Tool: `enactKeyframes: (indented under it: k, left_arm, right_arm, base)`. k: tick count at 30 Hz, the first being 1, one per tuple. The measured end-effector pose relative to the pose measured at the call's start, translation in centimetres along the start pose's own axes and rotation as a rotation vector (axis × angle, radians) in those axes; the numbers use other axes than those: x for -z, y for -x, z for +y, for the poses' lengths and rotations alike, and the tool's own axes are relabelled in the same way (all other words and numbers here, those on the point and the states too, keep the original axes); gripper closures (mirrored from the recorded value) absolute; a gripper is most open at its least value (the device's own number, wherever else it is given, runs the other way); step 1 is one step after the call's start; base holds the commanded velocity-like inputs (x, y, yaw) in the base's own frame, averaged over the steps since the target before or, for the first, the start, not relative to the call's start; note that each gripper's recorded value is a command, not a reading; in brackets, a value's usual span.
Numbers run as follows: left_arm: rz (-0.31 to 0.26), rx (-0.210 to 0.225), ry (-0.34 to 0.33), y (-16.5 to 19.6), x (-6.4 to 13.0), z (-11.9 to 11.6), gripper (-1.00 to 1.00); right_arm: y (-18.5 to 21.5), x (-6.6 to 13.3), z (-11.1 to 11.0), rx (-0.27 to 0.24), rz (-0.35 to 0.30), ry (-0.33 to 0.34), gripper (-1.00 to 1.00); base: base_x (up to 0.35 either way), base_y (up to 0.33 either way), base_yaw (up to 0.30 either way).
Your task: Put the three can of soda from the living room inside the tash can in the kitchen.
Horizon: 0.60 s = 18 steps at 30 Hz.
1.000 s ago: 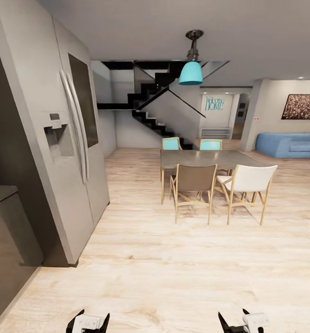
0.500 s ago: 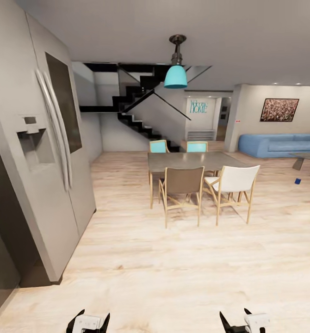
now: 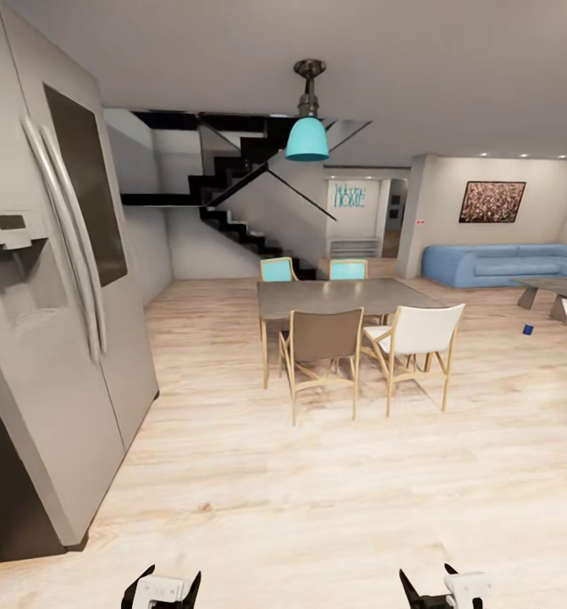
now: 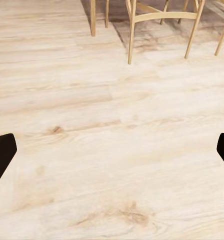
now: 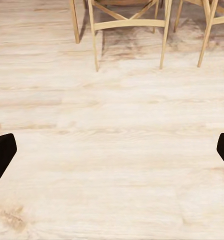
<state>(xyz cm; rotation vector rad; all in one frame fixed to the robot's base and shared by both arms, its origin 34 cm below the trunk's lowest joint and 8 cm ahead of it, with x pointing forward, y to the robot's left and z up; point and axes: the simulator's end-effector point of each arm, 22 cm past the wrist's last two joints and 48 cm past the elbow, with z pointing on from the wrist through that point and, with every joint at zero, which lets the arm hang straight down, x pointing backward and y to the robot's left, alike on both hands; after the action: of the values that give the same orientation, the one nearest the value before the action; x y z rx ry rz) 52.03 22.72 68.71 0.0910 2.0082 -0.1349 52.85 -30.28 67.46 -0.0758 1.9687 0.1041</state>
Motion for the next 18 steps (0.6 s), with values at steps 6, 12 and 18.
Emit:
enactKeyframes:
  k: [6,12,18]
  left_arm:
    - [0.005,0.002,0.000,-0.3,0.0,0.0,-1.00]
    - [0.015,0.001,-0.003,-0.7,0.0,-0.1,-1.00]
    - [0.024,-0.002,-0.008,-1.0,-0.1,-0.2,-1.00]
  right_arm:
    - [-0.2,0.0,-0.3,-0.011,0.005,-0.006,-1.00]
    - [-0.6,0.0,-0.4,-0.016,0.015,-0.008,-1.00]
    - [-1.9,0.1,-0.4,-0.022,0.041,-0.008,-1.00]
  base:
    - [0.036,0.000,-0.096]
    - [0.046,-0.025,-0.113]
    - [0.179,-0.152,-0.128]
